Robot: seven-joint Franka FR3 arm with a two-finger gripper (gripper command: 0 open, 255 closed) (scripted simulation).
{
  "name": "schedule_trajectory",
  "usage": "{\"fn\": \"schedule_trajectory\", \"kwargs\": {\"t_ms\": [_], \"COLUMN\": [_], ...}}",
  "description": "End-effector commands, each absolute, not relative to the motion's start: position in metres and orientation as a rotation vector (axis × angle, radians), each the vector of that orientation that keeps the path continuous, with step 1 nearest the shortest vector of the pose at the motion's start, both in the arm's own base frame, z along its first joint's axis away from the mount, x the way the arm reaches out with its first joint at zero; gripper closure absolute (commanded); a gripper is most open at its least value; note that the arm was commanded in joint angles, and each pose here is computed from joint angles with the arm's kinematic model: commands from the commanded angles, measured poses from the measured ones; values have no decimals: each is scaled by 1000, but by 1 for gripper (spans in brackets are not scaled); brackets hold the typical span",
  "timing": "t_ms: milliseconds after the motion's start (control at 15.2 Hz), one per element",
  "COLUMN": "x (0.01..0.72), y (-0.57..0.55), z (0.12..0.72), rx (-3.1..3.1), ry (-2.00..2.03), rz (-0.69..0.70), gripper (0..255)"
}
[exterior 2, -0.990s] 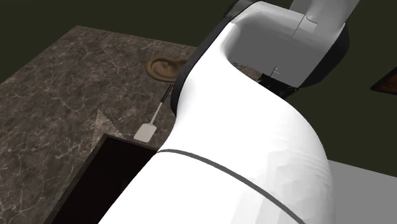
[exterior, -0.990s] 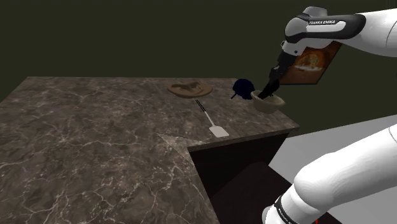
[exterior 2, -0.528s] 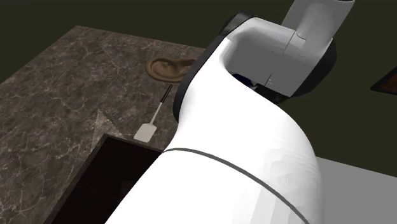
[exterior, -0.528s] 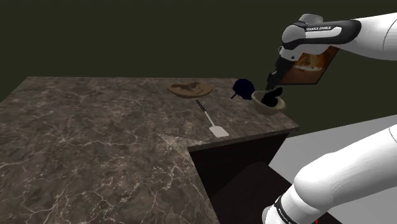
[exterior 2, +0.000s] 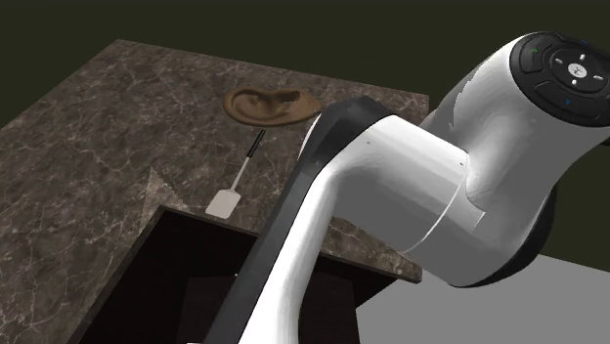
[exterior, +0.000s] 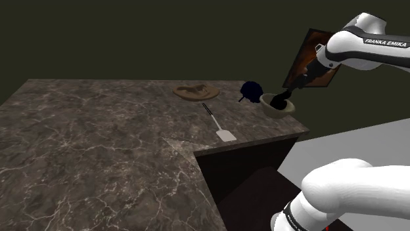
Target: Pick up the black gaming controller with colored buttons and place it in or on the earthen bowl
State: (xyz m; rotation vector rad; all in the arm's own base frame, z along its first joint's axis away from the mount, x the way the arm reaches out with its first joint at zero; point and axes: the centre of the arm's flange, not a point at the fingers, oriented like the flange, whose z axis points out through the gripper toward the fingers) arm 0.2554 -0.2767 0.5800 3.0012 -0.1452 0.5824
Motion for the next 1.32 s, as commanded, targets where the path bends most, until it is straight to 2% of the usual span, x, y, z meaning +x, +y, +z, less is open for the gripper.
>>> {"fn": "schedule_trajectory", "kwargs": {"t_ms": [0, 396, 924, 990, 1254], "x": [250, 262, 262, 262, 262], "y": [-271, -274, -274, -274, -275], "z": [574, 547, 548, 548, 548], "rx": [2988, 2988, 2988, 2988, 2988], "ry": [-143, -143, -143, -143, -143], "rz": [614, 614, 614, 614, 614], "gripper": [0, 0, 0, 255, 255]}}
